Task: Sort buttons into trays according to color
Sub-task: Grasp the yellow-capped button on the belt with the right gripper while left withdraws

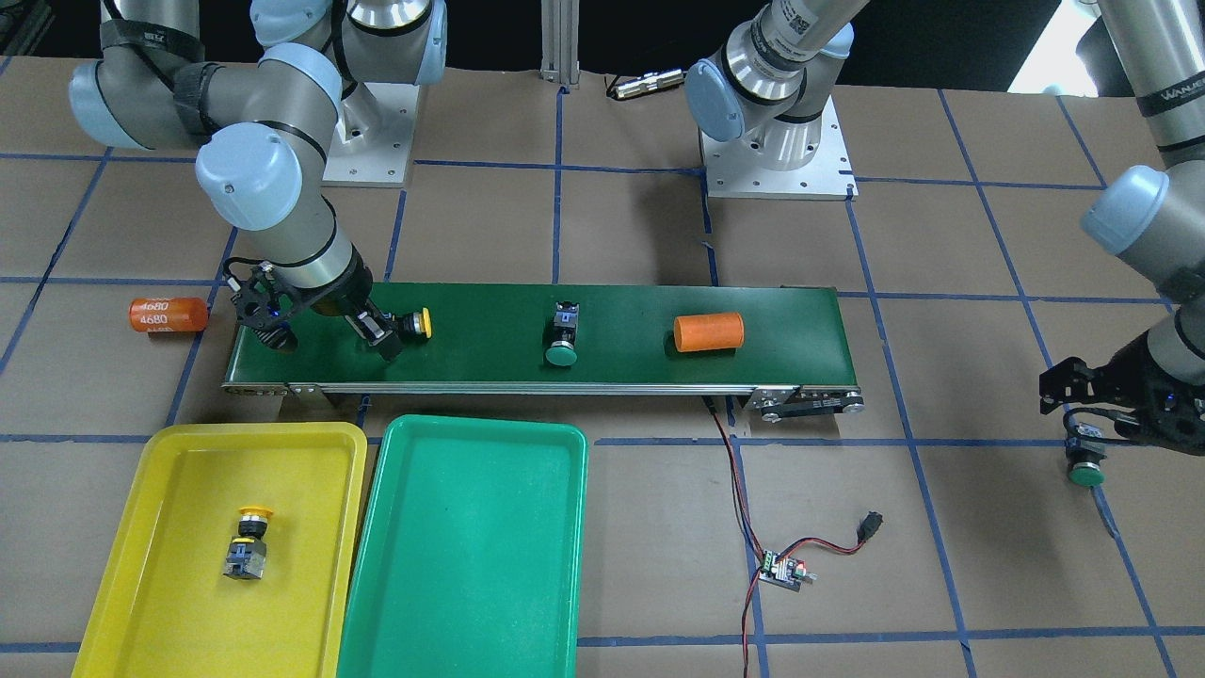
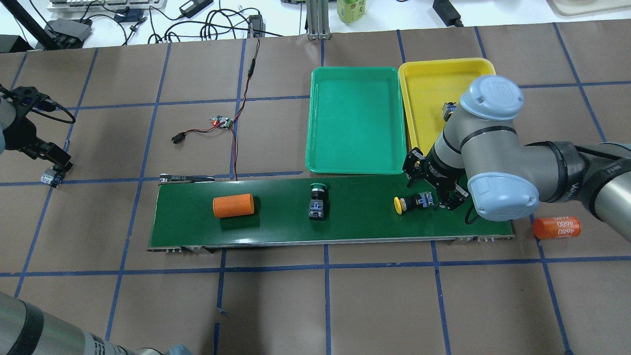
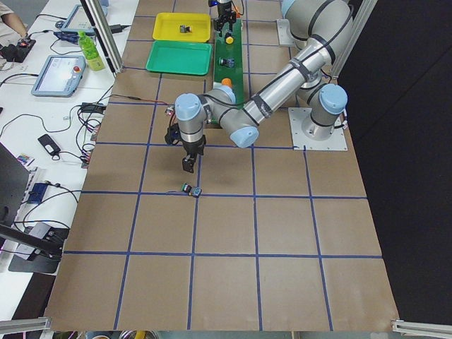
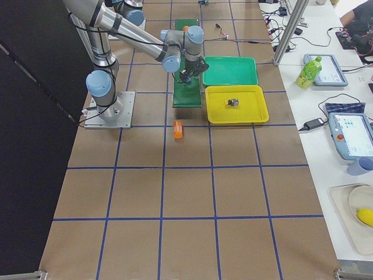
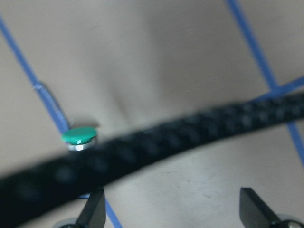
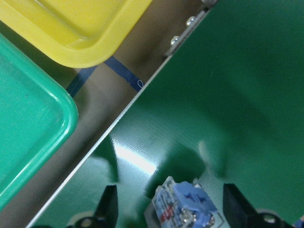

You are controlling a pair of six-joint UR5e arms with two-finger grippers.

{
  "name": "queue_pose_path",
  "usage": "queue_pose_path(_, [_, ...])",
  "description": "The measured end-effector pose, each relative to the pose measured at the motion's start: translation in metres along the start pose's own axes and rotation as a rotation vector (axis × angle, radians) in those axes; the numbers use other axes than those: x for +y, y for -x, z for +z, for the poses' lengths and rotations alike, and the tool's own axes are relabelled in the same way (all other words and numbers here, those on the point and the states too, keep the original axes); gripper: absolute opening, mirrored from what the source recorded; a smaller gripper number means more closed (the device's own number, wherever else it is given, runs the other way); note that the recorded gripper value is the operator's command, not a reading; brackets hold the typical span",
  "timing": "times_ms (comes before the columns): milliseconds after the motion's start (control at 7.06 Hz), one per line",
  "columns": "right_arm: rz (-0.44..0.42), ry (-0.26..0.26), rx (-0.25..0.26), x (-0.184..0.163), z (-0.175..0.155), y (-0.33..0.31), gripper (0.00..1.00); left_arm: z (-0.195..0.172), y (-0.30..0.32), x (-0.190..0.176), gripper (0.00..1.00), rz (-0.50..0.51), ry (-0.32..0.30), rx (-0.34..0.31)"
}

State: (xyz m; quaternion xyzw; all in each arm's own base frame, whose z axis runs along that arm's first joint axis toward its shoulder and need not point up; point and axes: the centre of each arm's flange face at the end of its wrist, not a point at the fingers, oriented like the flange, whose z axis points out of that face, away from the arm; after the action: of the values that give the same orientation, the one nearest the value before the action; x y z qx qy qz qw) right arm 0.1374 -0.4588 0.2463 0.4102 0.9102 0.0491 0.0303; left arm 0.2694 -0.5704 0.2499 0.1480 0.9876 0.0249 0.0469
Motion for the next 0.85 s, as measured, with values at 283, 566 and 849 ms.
queue_pose_path(283, [-0.009,-0.002,0.002,-0.001,-0.001,0.0,0.0,0.041,0.039,-0.003,1.0,-0.067,0.022,0.018])
queue_pose_path(566, [-0.021,-0.01,-0.008,-0.004,-0.007,0.002,0.0,0.069,0.053,-0.007,0.43,-0.084,0.023,0.021])
queue_pose_path(849, [-0.066,-0.046,-0.044,-0.017,-0.036,0.015,0.0,0.084,0.056,-0.001,0.0,-0.094,0.034,0.041])
